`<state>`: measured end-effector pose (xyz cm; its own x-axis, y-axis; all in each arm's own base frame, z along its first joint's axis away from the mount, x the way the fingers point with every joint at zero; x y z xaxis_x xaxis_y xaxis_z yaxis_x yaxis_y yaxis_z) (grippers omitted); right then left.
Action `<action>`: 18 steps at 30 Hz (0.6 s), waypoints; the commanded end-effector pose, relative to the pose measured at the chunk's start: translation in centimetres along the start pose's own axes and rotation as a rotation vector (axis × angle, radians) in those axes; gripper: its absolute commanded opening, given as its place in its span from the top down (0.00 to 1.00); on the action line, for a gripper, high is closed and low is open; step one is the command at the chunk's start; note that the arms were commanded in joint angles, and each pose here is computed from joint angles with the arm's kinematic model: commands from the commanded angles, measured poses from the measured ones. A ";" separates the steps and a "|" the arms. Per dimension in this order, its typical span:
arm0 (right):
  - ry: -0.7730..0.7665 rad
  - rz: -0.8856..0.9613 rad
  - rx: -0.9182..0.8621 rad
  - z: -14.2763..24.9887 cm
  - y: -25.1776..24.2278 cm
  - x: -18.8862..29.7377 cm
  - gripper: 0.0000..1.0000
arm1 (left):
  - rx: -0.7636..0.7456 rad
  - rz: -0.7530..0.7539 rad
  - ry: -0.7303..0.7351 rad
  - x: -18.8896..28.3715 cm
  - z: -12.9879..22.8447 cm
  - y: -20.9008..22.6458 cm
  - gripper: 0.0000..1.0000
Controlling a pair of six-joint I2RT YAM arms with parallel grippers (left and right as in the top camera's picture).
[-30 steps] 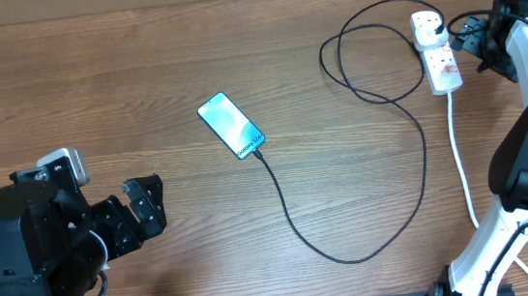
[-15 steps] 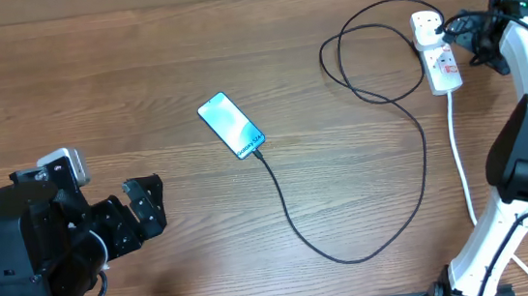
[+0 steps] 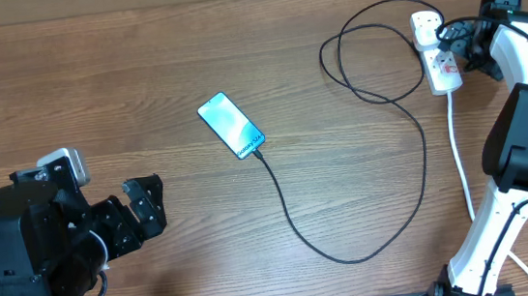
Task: Plug charger to phone and switch on socket
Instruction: 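Position the right gripper over the power strip's orange switch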
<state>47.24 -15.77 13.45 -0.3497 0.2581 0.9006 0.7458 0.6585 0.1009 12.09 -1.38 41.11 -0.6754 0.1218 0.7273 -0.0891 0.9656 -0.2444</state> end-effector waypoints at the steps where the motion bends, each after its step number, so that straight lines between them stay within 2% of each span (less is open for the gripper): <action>1: -0.018 0.030 -0.004 -0.3 -0.4 -1.2 0.00 | 0.015 -0.006 0.005 -0.1 0.1 0.1 0.01; 18: -0.061 0.003 -0.016 -0.9 -0.1 -1.3 0.00 | 0.015 -0.006 0.005 -0.1 0.1 0.1 0.00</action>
<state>48.02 -16.17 13.03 -0.3817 0.2909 0.8773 0.7481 0.6547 0.1083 12.09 -1.38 41.11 -0.6754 0.1218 0.7273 -0.0891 0.9656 -0.2444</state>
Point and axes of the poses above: each gripper's point midway between its finger pads, its own x axis back along the fingers, its own y axis along the line the jaws close on, z = x × y, the point moved 10 cm from there along x, back along the fingers, and after that the axes turned 9 degrees about -x, right-handed, at the moved point
